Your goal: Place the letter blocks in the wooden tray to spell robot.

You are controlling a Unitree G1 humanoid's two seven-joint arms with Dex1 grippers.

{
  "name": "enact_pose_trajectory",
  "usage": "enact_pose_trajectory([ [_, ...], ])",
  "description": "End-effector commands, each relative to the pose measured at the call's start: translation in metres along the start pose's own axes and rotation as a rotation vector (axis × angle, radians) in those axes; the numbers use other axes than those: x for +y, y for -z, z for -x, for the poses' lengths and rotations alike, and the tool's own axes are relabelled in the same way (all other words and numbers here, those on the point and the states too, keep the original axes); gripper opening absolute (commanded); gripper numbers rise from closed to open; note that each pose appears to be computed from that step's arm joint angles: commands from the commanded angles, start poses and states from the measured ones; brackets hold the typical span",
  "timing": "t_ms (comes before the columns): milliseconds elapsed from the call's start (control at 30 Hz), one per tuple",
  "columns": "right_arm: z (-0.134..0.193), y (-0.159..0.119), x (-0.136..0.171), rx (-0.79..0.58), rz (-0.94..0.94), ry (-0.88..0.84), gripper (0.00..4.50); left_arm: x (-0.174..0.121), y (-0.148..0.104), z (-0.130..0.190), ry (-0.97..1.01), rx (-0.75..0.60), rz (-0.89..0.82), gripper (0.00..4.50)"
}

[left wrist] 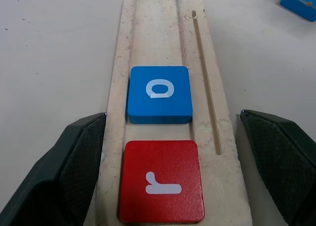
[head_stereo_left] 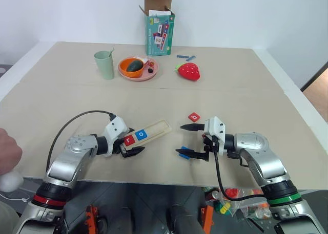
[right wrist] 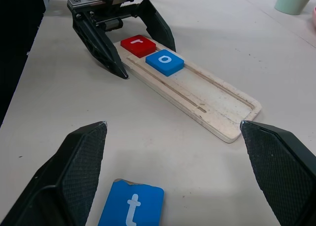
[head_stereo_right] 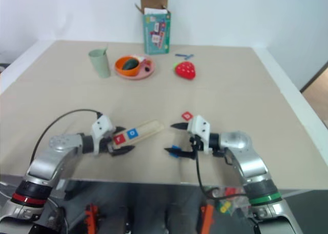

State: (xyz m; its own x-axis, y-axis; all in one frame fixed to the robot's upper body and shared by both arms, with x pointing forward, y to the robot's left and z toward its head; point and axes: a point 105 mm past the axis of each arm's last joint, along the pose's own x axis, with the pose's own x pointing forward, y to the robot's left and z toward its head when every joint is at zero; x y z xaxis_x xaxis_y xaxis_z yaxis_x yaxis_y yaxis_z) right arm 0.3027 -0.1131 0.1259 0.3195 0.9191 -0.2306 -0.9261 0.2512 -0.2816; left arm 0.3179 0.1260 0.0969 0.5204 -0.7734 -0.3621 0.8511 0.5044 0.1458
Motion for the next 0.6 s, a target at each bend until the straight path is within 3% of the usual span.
enact_pose_trajectory([
  [33,0.005,-0.011,-0.004,-0.02,0.042,0.01,4.5,0.008,-0.005,0.0,-0.033,-0.014,0.001,4.46],
  [233,0.005,-0.011,-0.003,-0.016,0.044,0.006,4.5,0.007,0.0,0.001,-0.031,-0.013,0.027,4.46],
  [400,0.006,-0.011,-0.004,-0.014,0.044,0.006,4.5,0.008,0.007,0.001,-0.039,0.023,0.004,3.21],
  [600,0.005,-0.011,-0.004,-0.014,0.045,0.005,4.5,0.01,0.011,0.002,-0.044,0.046,-0.009,3.21],
])
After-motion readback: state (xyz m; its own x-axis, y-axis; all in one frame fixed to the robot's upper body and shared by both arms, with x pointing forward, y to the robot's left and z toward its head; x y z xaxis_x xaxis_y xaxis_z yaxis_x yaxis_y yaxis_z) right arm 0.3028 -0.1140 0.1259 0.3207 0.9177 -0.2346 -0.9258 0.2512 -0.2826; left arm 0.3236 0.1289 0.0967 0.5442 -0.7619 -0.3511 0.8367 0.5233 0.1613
